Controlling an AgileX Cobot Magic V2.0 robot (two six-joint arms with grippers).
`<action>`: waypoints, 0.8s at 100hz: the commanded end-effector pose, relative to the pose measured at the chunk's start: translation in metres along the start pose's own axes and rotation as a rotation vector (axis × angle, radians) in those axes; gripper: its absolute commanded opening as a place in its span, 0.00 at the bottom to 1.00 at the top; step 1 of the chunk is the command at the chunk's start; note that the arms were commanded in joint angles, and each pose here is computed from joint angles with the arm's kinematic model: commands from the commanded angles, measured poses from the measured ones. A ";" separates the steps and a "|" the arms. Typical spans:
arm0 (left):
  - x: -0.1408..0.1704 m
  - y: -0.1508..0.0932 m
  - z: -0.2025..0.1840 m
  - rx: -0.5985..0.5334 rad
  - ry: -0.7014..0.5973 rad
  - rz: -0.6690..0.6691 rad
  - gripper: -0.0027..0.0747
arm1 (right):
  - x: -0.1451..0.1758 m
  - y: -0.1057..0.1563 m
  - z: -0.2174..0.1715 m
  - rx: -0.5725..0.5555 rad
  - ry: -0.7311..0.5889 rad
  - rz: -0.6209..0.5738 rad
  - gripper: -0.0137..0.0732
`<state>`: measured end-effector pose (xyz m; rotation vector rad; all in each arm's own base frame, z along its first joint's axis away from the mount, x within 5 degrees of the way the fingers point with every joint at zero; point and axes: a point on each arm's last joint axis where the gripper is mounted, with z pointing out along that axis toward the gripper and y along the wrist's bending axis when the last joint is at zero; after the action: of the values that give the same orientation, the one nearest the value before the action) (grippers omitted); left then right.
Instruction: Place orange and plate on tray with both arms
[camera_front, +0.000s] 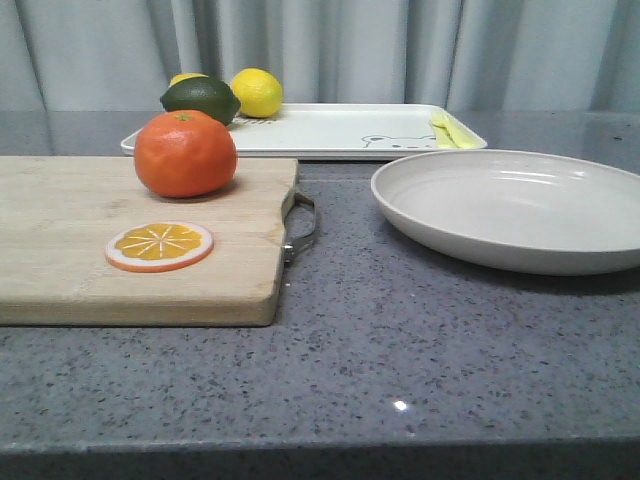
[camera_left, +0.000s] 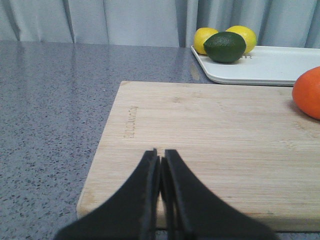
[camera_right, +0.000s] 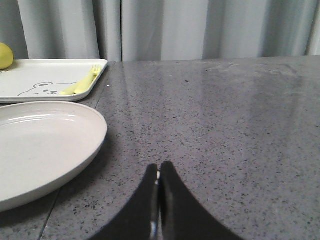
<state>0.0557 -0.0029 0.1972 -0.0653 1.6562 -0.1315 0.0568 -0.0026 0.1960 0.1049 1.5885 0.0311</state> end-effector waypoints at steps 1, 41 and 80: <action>-0.001 0.000 -0.001 0.006 -0.090 -0.008 0.01 | -0.008 0.000 -0.002 -0.001 -0.097 -0.016 0.08; -0.003 0.000 -0.001 0.007 -0.109 -0.008 0.01 | -0.008 0.000 -0.002 -0.001 -0.097 -0.016 0.08; -0.010 -0.001 -0.002 0.015 -0.191 -0.008 0.01 | -0.010 0.001 -0.002 -0.003 -0.126 -0.017 0.08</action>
<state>0.0561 -0.0025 0.2059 -0.0644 1.5605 -0.1333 0.0568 -0.0026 0.1965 0.1046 1.5835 0.0312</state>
